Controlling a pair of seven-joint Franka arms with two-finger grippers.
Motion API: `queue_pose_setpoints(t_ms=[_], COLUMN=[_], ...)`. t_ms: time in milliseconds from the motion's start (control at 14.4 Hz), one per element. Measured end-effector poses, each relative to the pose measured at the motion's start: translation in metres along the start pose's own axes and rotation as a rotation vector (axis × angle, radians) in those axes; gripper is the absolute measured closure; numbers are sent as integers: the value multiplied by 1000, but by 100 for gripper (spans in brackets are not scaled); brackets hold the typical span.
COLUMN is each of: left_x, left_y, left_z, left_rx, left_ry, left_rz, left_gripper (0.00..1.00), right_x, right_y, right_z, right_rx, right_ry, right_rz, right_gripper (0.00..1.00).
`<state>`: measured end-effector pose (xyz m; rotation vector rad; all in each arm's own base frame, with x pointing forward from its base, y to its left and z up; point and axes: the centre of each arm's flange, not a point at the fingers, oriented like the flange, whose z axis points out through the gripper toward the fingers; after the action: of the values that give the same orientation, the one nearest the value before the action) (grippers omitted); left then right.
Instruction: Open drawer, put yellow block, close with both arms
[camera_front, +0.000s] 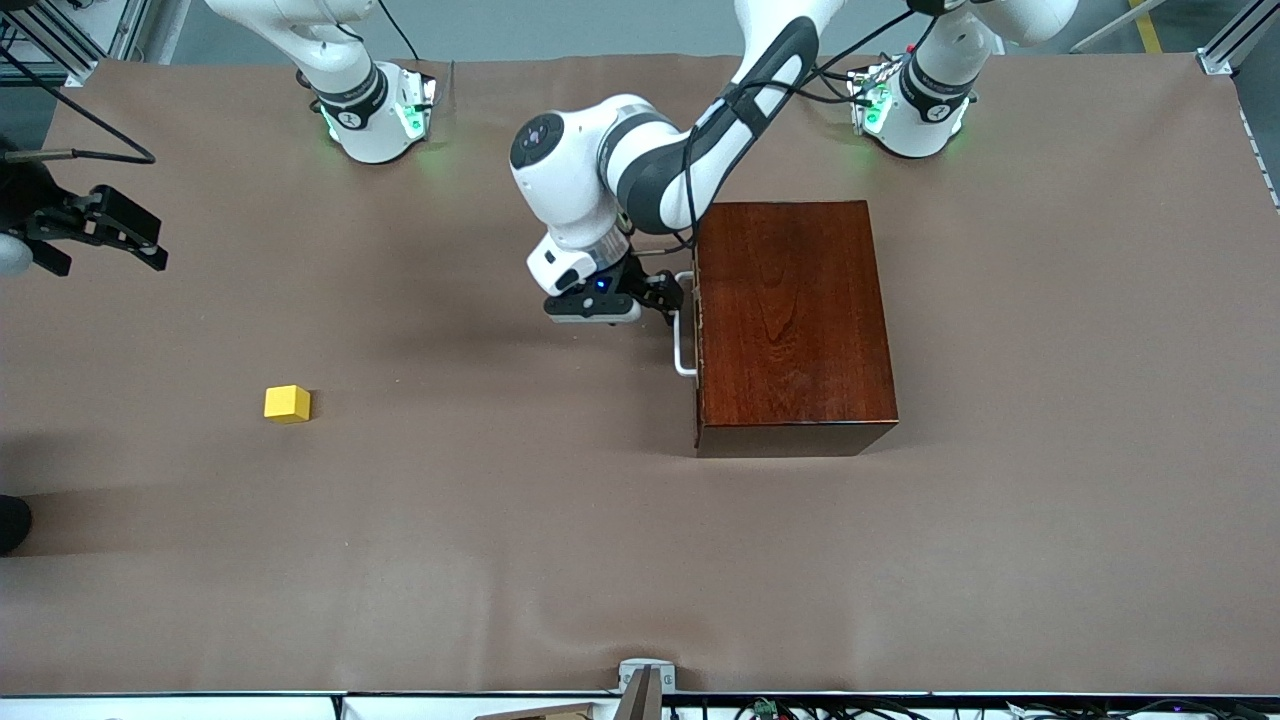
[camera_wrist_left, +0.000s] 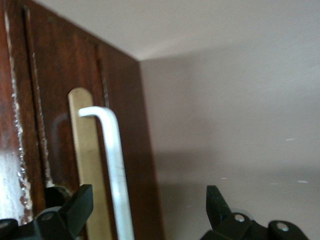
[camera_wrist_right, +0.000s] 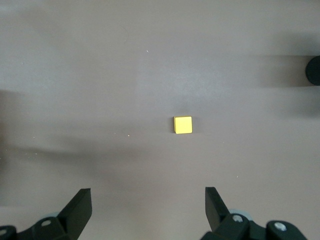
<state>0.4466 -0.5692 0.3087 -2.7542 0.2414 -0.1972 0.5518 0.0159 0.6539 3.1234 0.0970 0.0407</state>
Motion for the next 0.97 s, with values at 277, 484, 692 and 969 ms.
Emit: queue_pose_setpoints(t_ms=[277,484,692,969], left_x=[0,1,0,-3], left_y=[2,5,10,20], left_z=[27,26,28,36], left_rx=[50,32,23,11], left_ry=[-25,-10,-5,2], left_rz=[4,4,1,-50], left_gripper=[0,0,0,0], right_x=[2,3,7,15], right_y=[0,1,0,2], right_z=[3,4,12,24], right_rx=[1,1,27,36], right_ry=[-2,-5,-17,-23], right_rz=[0,2,2,8], right_gripper=[0,0,0,0])
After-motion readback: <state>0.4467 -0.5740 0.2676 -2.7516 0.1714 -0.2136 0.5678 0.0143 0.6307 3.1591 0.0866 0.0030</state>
